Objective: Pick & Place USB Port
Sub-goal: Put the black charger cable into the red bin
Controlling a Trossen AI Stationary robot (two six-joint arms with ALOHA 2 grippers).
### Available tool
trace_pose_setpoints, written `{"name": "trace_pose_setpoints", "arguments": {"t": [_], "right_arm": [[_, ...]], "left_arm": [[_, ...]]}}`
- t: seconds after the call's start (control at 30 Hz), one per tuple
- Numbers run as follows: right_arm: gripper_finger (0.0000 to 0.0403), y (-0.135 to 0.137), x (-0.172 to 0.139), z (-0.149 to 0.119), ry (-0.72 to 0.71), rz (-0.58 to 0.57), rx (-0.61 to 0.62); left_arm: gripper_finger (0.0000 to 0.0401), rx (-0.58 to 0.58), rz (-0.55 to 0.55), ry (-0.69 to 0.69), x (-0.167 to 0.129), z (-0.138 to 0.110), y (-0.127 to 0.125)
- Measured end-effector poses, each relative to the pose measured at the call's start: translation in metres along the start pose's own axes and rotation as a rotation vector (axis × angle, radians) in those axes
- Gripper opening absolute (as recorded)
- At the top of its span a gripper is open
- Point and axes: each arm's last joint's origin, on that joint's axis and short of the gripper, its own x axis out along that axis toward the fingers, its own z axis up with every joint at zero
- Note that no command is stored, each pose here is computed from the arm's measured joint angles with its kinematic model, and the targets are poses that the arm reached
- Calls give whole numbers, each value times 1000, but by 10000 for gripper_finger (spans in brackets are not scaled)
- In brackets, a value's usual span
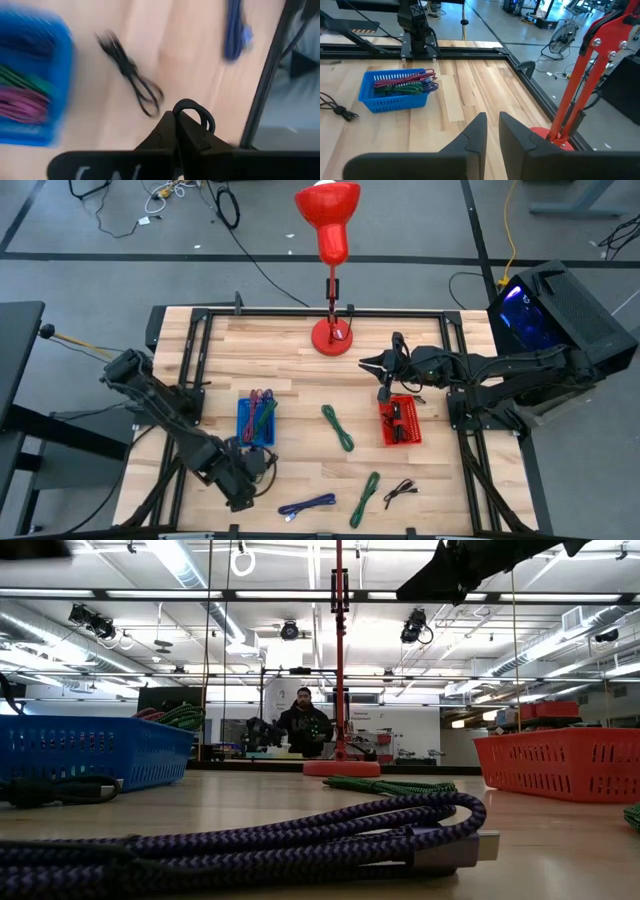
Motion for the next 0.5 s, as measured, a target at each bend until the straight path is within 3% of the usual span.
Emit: {"name": "trace_pose_setpoints", "arguments": {"t": [0.27, 0.37, 0.5], "right_arm": [[51, 1, 0, 0, -3, 19, -32], [51, 1, 0, 4, -50, 50, -34], [51, 2, -1, 13, -141, 97, -51]], "left_arm": [[5, 173, 279, -533, -81, 47, 9], [5, 191, 379, -650, -98, 61, 23], [3, 219, 491, -690, -108, 86, 48]]}}
